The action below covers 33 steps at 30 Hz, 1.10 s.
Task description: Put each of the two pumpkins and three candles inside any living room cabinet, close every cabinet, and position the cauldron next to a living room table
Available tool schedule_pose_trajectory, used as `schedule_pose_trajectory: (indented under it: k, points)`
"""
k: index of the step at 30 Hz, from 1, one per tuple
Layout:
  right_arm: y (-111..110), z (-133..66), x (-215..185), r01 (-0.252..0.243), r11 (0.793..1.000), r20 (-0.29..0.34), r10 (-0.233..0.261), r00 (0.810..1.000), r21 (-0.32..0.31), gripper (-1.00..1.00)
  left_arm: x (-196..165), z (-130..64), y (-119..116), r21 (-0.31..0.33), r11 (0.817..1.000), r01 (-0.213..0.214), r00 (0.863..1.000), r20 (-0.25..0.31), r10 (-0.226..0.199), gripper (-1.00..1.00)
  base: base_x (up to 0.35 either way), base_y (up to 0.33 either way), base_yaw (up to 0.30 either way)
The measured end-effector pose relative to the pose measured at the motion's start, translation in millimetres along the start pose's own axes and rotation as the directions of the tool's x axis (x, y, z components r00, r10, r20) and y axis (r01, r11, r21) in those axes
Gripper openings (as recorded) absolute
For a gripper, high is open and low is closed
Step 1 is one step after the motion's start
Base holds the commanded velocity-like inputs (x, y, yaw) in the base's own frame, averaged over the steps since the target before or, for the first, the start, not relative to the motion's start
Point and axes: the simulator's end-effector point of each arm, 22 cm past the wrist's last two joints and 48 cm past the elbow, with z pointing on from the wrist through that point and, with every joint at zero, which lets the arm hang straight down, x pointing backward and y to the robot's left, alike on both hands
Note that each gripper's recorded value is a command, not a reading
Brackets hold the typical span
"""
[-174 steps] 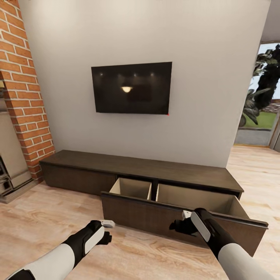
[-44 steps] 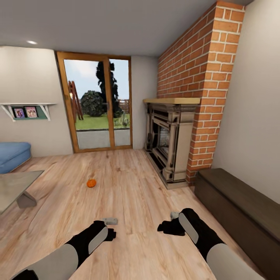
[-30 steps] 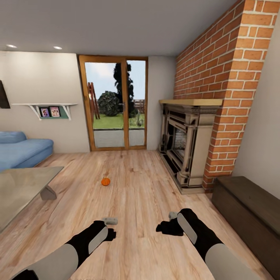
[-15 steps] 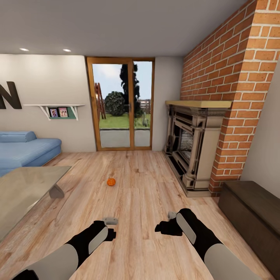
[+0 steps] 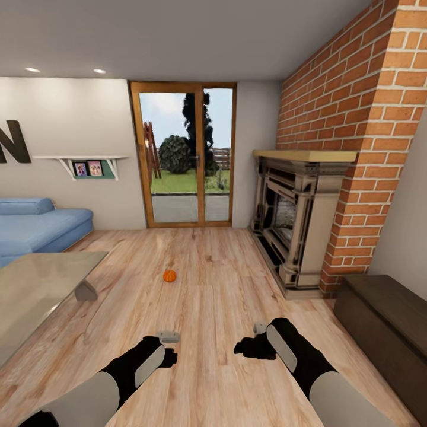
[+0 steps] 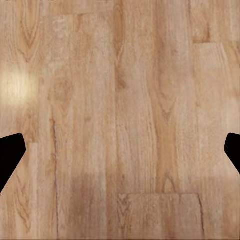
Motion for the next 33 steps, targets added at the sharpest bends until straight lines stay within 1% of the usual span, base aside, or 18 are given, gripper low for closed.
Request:
schedule_pose_trajectory:
  k: [7, 22, 26, 33]
  points:
    - [2, 5.2, 6, 0.023, 1.000, -0.015, -0.023, 1.000, 0.005, 1.00, 4, 3.3, 0, 0.000, 1.000, 0.000, 1.000, -0.009, 0.000, 1.00, 0.313, 0.007, 0.002]
    - [5, 11.4, 10, 0.025, 1.000, -0.028, -0.025, 0.999, 0.002, 1.00, 9, 8.6, 0, -0.002, 1.000, -0.001, 1.000, -0.022, 0.001, 1.00, 0.334, 0.000, 0.032]
    - [5, 11.7, 10, 0.026, 1.000, -0.028, -0.026, 0.999, 0.001, 1.00, 9, 8.6, 0, -0.002, 1.000, -0.001, 1.000, -0.021, 0.000, 1.00, 0.336, 0.000, 0.185]
    - [6, 11.8, 10, 0.027, 1.000, -0.028, -0.027, 0.999, 0.001, 1.00, 9, 8.7, 0, -0.002, 1.000, 0.000, 1.000, -0.021, 0.000, 1.00, 0.336, 0.000, 0.265]
